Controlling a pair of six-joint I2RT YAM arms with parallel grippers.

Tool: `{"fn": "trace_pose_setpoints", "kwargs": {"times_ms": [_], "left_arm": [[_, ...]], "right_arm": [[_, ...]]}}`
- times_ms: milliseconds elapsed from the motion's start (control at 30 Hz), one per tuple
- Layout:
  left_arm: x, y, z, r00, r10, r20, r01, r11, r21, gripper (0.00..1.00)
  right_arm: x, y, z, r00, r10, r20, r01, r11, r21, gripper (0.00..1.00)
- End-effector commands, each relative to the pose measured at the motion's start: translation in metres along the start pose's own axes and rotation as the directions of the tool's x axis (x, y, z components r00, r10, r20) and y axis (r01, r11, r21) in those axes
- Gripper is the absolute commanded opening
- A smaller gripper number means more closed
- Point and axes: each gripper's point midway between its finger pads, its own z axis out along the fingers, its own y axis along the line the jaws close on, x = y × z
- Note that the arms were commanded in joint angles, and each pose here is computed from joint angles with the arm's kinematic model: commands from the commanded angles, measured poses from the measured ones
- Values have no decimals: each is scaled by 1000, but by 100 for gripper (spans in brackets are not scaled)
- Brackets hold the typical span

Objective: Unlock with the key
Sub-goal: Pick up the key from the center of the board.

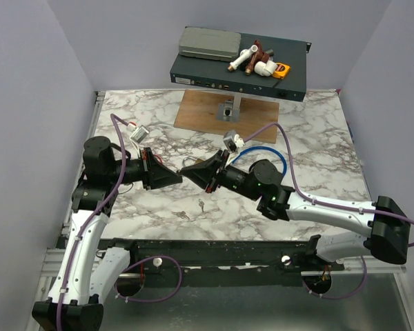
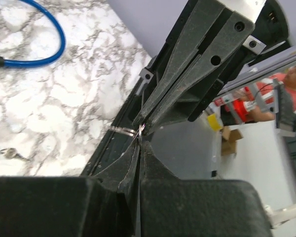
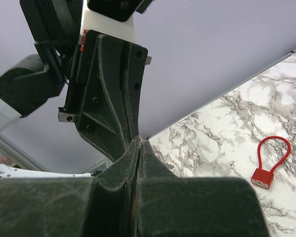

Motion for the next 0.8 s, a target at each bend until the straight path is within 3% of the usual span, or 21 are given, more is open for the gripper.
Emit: {"fn": "trace_pose_setpoints", "kwargs": {"times_ms": [0,133,267,433,533,600,767], "left_arm": [[0,5,-7,989,144,-31,-146,986,-86,0],[3,9,-16,950,285,-124,-301,943,-138,0],[1,22,-30,871,400,-286,-462,864,-201,0],[-3,15,-37,821,455,-346,-534,826,-182,0],[5,10,-36,790,483,-377,-563,816,-135,0],[11,3,-36,758,508,-410,-584,808,-79,0],[18,-36,-40,712,563,-419,-587,805,85,0]], "right_arm": [[-1,-1,-7,1000,-21,5,21,1000,16,1],[3,1,-16,999,-31,-28,32,999,12,1],[-4,4,-27,997,-63,-44,64,998,15,9],[-15,8,-31,997,-70,-32,71,997,20,9],[-15,13,-29,996,-75,-43,75,997,-4,31],[-18,15,-29,993,-105,-51,104,994,-18,41],[-11,32,-25,958,-246,-150,224,963,-150,44]]}}
